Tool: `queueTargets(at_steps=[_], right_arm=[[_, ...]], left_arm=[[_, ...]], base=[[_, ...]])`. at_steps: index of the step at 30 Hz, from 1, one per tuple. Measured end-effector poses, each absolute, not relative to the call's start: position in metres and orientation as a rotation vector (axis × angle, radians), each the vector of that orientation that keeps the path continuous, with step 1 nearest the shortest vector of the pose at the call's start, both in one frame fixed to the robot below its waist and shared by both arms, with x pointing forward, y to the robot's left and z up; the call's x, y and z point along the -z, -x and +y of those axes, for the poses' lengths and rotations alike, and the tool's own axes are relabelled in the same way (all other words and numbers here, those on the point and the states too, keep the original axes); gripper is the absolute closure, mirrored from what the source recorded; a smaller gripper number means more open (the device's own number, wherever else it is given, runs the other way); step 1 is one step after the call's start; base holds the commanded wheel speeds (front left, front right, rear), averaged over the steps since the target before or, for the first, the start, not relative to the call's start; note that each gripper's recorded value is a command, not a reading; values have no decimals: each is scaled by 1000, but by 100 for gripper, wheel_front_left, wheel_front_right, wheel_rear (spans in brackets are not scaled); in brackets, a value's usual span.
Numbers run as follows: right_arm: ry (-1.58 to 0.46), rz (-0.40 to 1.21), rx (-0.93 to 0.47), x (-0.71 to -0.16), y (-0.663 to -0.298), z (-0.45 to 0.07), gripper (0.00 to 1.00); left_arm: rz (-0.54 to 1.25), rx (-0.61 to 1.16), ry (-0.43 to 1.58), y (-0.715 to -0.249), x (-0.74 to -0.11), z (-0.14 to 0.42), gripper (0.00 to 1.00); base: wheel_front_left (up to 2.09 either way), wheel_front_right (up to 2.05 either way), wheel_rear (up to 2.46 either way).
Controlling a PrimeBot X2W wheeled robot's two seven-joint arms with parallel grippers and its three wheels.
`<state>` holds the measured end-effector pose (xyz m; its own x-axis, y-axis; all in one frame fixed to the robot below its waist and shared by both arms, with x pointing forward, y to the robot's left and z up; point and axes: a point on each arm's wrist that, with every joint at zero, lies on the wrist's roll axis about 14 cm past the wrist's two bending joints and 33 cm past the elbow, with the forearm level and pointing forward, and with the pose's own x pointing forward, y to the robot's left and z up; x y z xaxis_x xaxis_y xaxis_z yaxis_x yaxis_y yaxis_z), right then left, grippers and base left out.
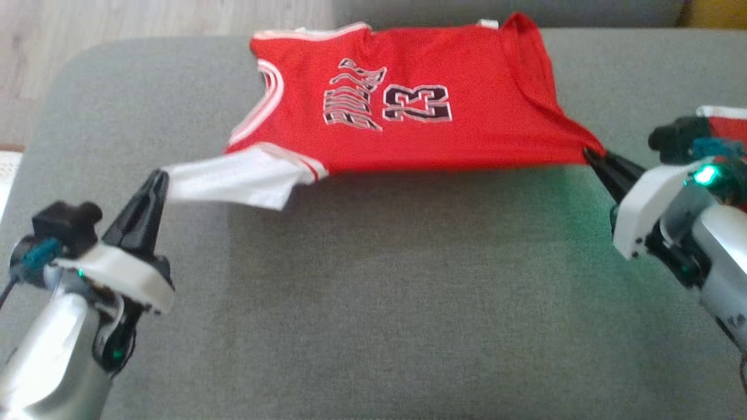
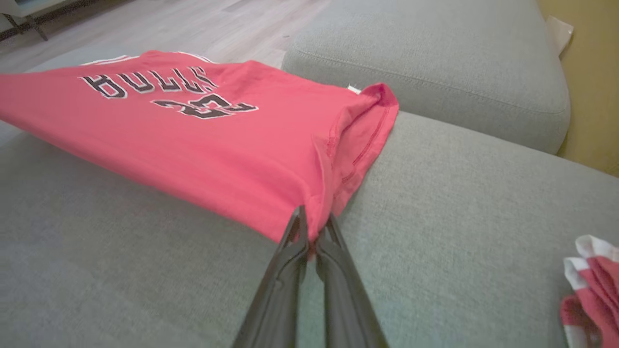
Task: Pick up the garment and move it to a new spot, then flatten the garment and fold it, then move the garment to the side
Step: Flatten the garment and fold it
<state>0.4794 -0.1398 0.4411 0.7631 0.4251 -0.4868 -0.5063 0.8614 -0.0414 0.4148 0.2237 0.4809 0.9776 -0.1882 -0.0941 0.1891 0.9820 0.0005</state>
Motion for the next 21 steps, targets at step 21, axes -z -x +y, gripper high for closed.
queueTargets(at_steps=[21], right_arm=[[93,689,-547,-415,-381,-158,100]], left_arm=[[219,310,-8,-320,-461,205,100]], base=[[0,0,0]])
